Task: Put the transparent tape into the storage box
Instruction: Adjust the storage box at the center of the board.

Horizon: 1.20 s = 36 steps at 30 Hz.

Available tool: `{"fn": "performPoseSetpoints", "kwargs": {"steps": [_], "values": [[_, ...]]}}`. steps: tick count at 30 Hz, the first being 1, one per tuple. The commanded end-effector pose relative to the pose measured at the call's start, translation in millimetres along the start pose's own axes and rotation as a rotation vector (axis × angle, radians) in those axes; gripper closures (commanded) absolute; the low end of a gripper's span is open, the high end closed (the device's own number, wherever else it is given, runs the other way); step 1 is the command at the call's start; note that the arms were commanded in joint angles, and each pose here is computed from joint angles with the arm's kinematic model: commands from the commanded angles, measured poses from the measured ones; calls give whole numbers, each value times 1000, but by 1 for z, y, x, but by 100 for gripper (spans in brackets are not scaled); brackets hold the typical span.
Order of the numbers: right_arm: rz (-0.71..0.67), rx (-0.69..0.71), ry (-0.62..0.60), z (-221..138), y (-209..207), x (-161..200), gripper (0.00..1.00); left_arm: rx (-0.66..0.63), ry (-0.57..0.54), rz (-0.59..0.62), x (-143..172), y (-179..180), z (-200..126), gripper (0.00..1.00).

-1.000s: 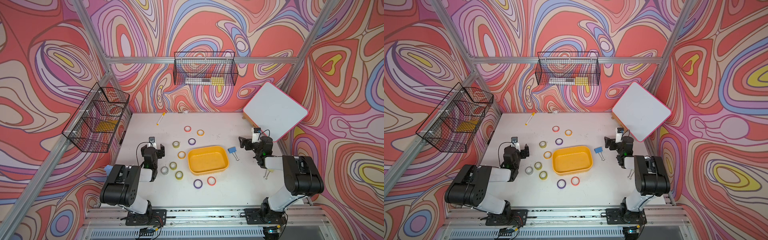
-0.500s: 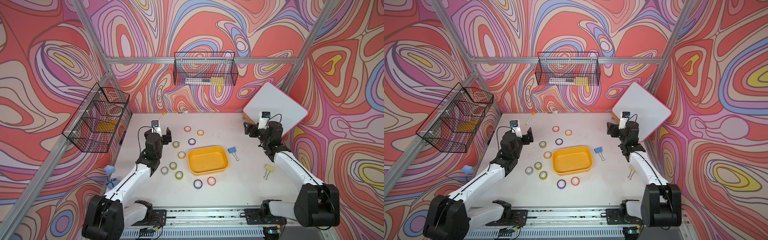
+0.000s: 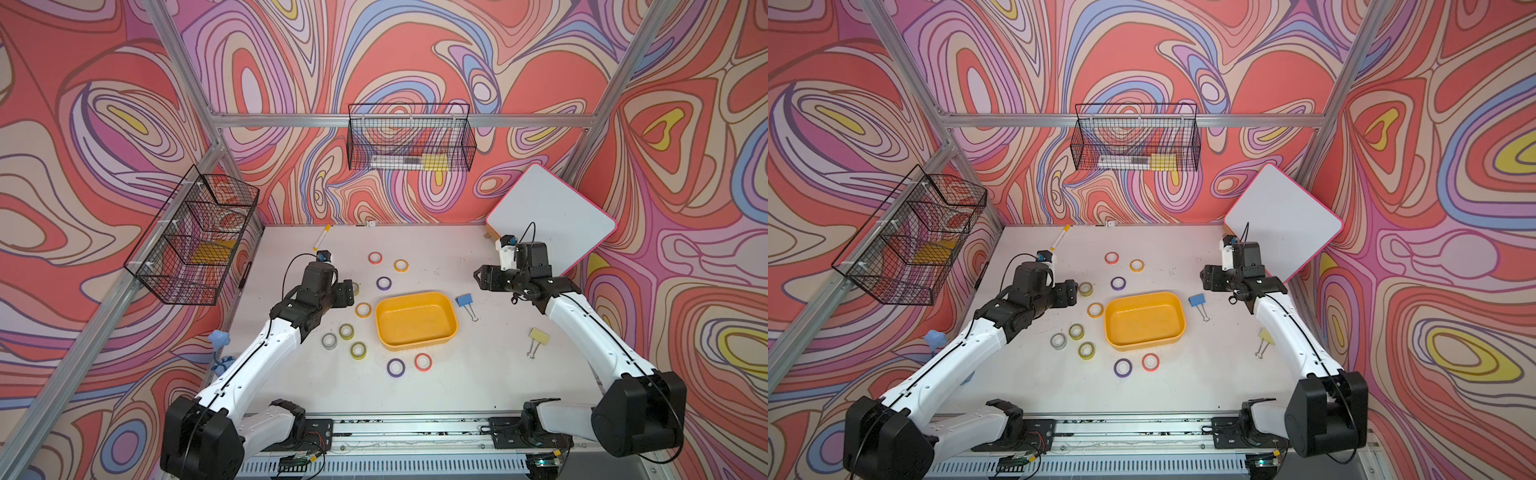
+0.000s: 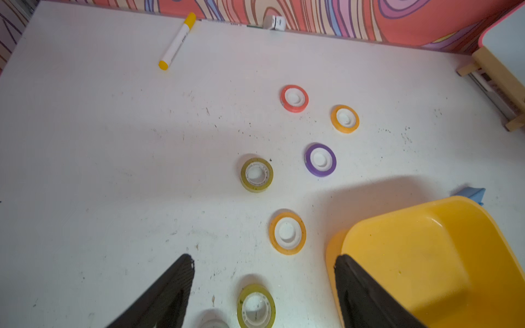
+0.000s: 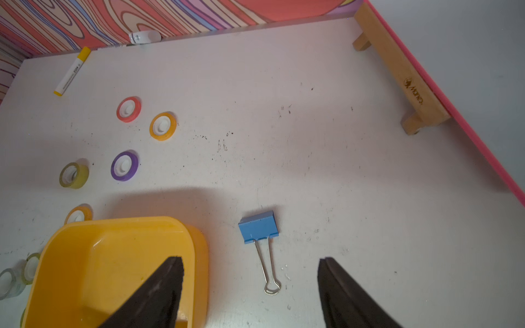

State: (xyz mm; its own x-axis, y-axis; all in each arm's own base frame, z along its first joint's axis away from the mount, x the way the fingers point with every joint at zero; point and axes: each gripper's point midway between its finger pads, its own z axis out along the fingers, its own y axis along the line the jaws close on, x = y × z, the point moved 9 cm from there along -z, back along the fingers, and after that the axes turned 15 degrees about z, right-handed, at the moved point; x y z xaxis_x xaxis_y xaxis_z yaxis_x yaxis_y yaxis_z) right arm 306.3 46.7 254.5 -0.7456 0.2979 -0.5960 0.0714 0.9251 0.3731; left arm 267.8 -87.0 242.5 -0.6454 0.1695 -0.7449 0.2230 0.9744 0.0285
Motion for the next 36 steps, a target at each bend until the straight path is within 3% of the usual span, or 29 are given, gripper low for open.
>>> {"fn": "performPoseSetpoints", "kwargs": {"steps": [1,7,13,17,20,36], "values": [[37,-17,138,-3,4,14,29,55,83,7,7,-6,-8,18],[27,-61,280,2,18,29,34,112,217,58,15,-17,-3,24],[-26,-69,380,9,37,48,39,83,364,99,29,-27,5,29],[-45,-22,426,24,44,58,40,106,372,111,36,-36,8,29],[-34,8,461,37,46,62,49,128,373,102,39,-39,8,33],[1,87,523,80,52,72,67,164,361,97,46,-41,8,39]]}}
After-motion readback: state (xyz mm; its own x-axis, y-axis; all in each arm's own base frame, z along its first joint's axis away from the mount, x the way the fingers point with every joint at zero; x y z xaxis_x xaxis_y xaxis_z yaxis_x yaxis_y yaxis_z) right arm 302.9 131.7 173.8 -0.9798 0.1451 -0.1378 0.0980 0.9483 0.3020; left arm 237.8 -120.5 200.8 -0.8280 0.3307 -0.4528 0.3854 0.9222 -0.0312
